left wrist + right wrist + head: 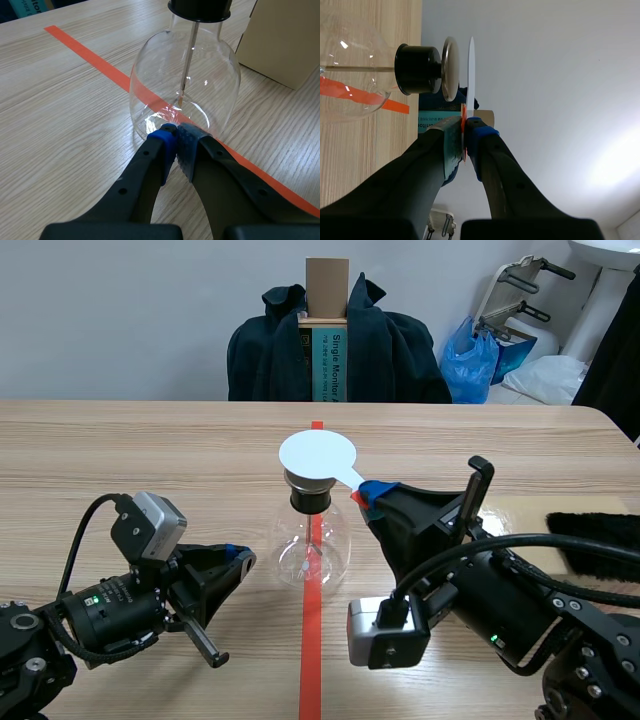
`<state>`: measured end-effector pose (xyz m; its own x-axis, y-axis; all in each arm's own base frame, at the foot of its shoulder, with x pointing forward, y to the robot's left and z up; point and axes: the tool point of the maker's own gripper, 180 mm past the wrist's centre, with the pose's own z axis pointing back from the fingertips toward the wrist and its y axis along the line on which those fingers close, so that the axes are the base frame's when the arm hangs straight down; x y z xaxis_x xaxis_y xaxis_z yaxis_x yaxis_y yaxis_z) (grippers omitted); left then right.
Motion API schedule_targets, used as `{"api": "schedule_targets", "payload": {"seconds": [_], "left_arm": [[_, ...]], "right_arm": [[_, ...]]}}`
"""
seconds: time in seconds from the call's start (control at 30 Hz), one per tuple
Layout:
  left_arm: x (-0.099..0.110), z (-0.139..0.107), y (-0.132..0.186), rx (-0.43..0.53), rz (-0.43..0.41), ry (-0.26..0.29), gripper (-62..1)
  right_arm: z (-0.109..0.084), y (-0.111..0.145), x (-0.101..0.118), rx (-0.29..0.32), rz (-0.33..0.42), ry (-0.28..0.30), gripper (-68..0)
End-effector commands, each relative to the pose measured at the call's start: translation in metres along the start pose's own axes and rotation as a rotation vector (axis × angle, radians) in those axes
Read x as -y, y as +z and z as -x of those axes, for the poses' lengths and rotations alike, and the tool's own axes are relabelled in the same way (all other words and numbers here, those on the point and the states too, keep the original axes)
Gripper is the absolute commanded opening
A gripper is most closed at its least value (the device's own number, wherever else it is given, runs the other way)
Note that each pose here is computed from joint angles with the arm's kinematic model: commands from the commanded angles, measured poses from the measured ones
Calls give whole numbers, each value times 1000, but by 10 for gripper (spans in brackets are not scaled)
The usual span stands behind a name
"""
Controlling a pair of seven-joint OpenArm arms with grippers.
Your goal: Do the electroscope experiment.
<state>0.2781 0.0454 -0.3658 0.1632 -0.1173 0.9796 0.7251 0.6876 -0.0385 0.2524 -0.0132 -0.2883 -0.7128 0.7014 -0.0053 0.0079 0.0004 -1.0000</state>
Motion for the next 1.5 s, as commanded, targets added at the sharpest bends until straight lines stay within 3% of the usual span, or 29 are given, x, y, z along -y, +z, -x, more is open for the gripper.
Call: {"api": "schedule_targets", "payload": {"seconds": [0.0,0.33,0.8,0.9,1.1,1.47], "left_arm": [[-1,-10,-3,39,-4,2,-577],[-1,-12,-3,47,-5,3,-578],[-1,-12,-3,47,-5,3,-578],[-1,-12,-3,47,-5,3,-577],[-1,-12,-3,47,-5,3,-578],[0,-12,-2,48,-4,4,-578]], "right_arm": [[7,-1,8,-5,21,29,-669],[18,0,8,-66,22,28,-669],[66,10,10,-341,28,22,-669],[74,13,19,-388,78,26,-669],[70,20,70,-388,331,117,-669],[78,47,118,-447,419,188,-669]]}}
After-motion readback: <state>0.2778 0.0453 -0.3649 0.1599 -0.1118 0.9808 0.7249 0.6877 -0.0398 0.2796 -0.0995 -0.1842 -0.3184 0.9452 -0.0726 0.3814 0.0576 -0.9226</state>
